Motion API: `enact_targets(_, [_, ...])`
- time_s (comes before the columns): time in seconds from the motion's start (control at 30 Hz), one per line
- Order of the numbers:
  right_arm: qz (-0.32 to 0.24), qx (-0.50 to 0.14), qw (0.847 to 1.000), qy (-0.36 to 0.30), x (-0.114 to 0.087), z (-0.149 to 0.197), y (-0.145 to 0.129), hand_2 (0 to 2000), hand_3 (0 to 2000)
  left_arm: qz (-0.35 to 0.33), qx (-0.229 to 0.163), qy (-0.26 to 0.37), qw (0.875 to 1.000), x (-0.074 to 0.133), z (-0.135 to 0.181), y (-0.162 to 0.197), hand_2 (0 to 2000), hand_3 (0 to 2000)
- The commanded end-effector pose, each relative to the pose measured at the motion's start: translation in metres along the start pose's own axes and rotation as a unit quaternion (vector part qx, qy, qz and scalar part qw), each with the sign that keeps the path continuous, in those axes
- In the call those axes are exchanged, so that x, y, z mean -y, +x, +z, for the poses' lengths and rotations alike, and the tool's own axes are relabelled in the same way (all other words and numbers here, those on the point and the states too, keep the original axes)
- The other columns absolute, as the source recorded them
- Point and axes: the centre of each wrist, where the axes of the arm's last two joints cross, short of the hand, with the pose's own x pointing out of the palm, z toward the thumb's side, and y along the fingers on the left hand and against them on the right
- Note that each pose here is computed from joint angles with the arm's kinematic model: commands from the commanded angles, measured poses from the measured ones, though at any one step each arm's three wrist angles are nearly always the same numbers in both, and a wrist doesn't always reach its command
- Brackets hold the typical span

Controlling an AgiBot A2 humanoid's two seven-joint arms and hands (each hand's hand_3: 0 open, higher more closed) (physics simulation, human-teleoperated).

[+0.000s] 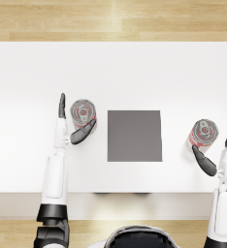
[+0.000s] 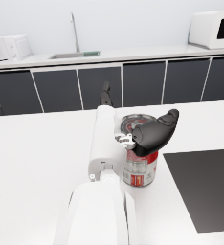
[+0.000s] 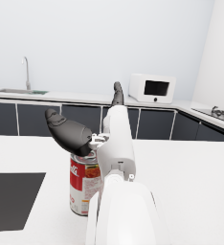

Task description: Pick up the red can on the left and place it in the middle, then pick up the red can on the right and place it on top of the can in the middle

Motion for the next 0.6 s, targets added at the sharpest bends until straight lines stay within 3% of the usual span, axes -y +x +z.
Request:
enact_targets(0.03, [-0.003,0.002,0.999,0.049,-0.001,-0.026,-0.001,0,0,0.004,0.002,-0.031,1.000,-0.008,-0.013,0.000,0,0])
enact_targets(0.23, [-0.015,0.007,0.993,0.113,-0.003,-0.060,-0.005,0,0,-0.001,0.003,-0.071,0.997,-0.008,-0.034,0.006,0,0])
enact_targets(0.33, [0.006,0.015,0.988,0.157,0.006,-0.086,0.011,0,0,0.001,0.005,-0.112,0.994,-0.014,-0.050,0.009,0,0])
enact_targets(0.6, [-0.001,0.025,0.979,0.201,0.016,-0.111,0.018,0,0,0.009,0.017,-0.144,0.989,-0.023,-0.060,0.012,0,0])
